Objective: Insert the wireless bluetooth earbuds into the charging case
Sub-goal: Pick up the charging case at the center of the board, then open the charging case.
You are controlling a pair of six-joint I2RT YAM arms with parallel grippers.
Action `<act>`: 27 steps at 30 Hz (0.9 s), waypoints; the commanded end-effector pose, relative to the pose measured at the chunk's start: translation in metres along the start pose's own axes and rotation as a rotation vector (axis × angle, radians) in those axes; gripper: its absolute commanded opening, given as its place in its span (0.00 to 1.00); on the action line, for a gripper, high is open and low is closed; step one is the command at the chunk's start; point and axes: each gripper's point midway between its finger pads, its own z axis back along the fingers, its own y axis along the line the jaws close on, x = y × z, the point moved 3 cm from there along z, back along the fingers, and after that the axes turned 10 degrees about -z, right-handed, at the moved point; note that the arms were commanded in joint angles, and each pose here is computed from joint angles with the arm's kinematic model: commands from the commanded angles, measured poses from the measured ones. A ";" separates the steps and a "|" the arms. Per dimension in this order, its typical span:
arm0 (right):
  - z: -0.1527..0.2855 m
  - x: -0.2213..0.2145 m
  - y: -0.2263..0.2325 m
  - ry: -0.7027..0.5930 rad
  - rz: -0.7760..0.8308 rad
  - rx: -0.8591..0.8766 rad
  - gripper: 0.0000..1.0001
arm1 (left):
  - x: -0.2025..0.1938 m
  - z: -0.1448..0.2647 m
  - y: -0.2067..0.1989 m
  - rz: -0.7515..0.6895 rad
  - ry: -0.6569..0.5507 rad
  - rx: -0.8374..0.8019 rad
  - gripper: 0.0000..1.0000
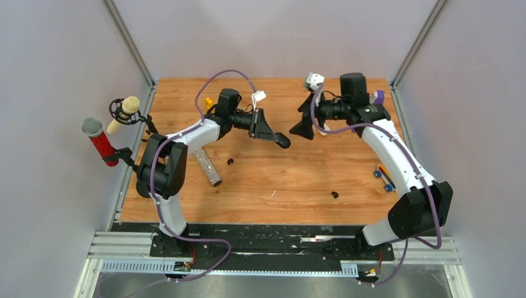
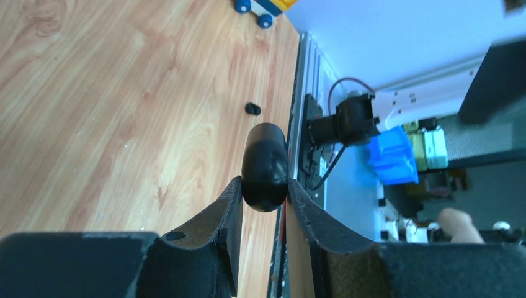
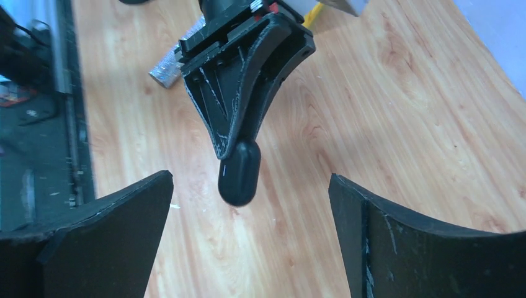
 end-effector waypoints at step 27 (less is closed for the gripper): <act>-0.010 -0.043 0.049 0.031 -0.393 0.447 0.80 | -0.001 0.015 -0.085 -0.436 0.070 -0.158 0.20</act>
